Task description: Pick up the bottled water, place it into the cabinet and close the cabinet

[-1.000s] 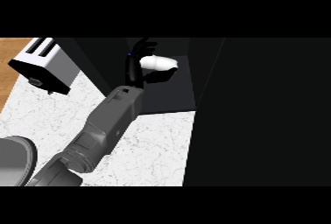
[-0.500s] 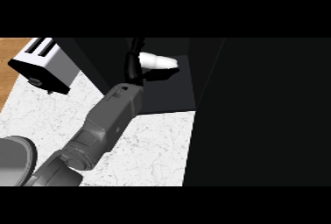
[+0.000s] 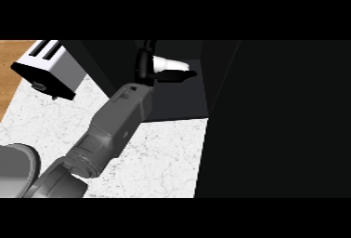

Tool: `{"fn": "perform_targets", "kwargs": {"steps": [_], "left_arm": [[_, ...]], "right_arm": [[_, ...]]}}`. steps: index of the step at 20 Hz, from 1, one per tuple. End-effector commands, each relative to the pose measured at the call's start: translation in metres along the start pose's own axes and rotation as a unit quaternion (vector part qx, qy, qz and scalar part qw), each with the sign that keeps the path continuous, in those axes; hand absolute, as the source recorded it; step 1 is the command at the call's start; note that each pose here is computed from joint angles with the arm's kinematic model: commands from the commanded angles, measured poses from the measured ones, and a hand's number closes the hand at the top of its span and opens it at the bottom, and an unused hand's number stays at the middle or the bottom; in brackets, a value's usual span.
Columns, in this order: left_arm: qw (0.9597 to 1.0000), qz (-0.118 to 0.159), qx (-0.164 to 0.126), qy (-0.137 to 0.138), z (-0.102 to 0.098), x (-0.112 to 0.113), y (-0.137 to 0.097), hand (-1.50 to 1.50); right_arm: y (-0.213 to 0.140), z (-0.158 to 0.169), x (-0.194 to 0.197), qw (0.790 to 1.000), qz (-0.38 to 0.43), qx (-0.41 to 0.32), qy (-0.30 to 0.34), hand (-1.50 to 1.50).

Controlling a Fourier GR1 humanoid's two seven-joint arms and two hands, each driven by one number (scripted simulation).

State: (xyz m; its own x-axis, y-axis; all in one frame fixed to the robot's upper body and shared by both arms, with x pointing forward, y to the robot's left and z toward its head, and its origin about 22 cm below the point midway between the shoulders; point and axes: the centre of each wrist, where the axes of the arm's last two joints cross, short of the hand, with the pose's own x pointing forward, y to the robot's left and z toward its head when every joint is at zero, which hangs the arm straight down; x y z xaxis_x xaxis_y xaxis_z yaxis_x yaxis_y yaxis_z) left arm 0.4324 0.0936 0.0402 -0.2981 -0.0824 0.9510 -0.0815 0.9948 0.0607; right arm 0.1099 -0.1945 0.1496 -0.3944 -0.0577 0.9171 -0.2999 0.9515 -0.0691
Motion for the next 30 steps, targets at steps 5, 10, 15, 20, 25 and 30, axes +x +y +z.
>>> {"fn": "perform_targets", "kwargs": {"steps": [5, 10, 15, 20, 25, 30], "left_arm": [[0.9917, 0.108, -0.067, -0.017, 0.003, 0.009, -0.012, -1.50], [0.9857, 0.147, -0.081, -0.004, 0.007, 0.015, -0.016, -1.50], [0.9792, 0.179, -0.095, -0.002, 0.039, 0.002, -0.017, -1.50], [0.9754, 0.192, -0.106, 0.019, 0.071, 0.008, -0.020, 1.50], [0.9782, 0.177, -0.106, 0.021, 0.094, 0.000, 0.018, 1.50], [0.9775, 0.181, -0.105, 0.026, 0.145, 0.001, 0.045, 1.50]], "right_arm": [[0.003, 0.001, 0.015, 1.000, -0.011, 0.006, -0.005, -1.50], [0.001, 0.015, 0.030, 1.000, 0.002, -0.011, -0.004, -1.50], [0.001, 0.013, 0.032, 1.000, 0.003, 0.000, -0.003, -1.50], [-0.001, 0.009, 0.031, 1.000, 0.021, -0.010, -0.001, -1.50], [-0.003, 0.002, 0.030, 0.995, 0.081, 0.058, 0.019, 1.50], [-0.001, 0.002, 0.028, 0.987, 0.084, 0.125, 0.065, 1.50]]}}
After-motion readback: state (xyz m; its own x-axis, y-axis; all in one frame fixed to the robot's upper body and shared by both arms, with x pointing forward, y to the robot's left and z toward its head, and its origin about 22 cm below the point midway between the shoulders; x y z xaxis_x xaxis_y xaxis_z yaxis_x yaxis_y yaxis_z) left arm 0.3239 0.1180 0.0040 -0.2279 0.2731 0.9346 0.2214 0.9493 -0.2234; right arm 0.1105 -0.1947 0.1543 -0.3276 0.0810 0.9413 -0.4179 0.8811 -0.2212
